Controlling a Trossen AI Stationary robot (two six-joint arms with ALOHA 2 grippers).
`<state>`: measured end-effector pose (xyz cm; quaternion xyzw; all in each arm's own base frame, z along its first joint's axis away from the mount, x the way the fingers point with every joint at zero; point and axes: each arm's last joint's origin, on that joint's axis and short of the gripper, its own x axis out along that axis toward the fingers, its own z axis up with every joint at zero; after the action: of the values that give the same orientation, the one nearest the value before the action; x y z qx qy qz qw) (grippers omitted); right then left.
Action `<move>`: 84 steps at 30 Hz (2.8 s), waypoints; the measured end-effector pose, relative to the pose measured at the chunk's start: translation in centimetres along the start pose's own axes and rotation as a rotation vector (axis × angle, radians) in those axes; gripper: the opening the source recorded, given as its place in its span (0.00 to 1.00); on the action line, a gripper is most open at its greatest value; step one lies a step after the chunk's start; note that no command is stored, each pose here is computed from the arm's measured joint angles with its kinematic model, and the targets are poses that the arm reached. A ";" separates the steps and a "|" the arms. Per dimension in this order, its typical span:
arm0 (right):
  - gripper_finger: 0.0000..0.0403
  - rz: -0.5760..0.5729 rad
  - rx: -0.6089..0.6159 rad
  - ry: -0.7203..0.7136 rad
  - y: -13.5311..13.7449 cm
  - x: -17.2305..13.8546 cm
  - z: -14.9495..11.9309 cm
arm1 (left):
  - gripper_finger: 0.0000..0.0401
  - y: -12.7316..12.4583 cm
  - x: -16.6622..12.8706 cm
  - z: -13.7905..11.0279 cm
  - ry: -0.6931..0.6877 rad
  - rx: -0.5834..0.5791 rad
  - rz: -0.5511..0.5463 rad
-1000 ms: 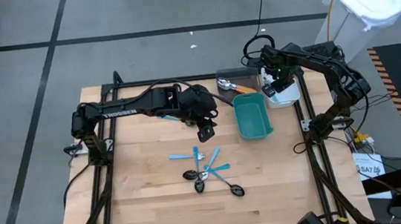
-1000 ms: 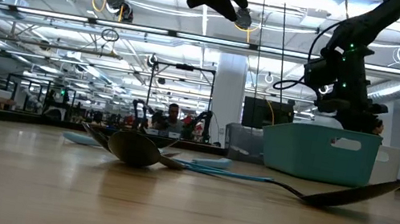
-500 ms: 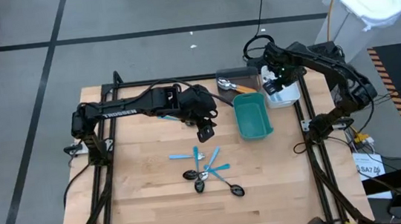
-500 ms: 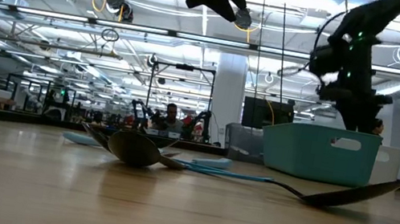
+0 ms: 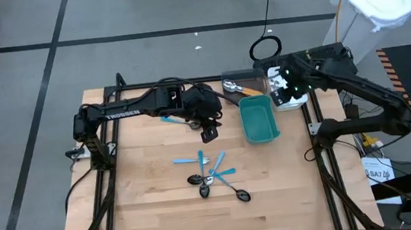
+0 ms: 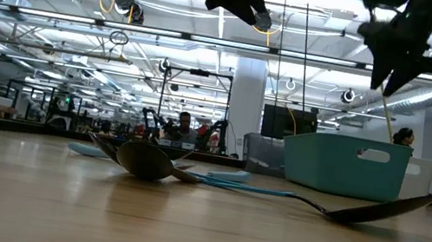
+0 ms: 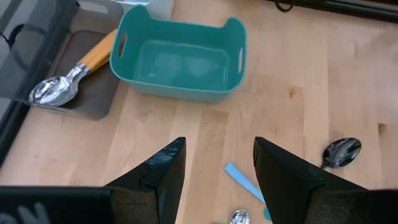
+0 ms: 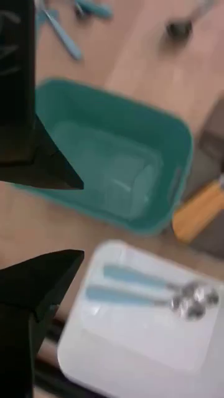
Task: Sort silverware by color (type)
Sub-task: Put the light blue spoon into the white bin
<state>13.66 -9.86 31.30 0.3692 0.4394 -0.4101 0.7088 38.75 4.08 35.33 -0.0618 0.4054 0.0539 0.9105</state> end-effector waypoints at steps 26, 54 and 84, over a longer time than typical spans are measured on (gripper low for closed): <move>0.41 0.218 -0.196 -0.167 8.2 -1.8 -6.1 | 0.46 -6.5 1.4 -1.5 0.070 0.100 -0.107; 0.41 0.039 -0.320 -0.068 9.3 -1.2 -12.0 | 0.46 -2.4 7.0 -13.9 0.616 0.153 -0.109; 0.41 0.133 -0.236 -0.186 10.2 -2.1 -13.8 | 0.46 -0.8 3.0 -20.0 0.224 0.177 -0.057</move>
<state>17.85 6.85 30.19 0.2721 0.3915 -0.3404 0.8104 26.27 0.35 19.89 0.0017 0.5059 -0.0153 0.8625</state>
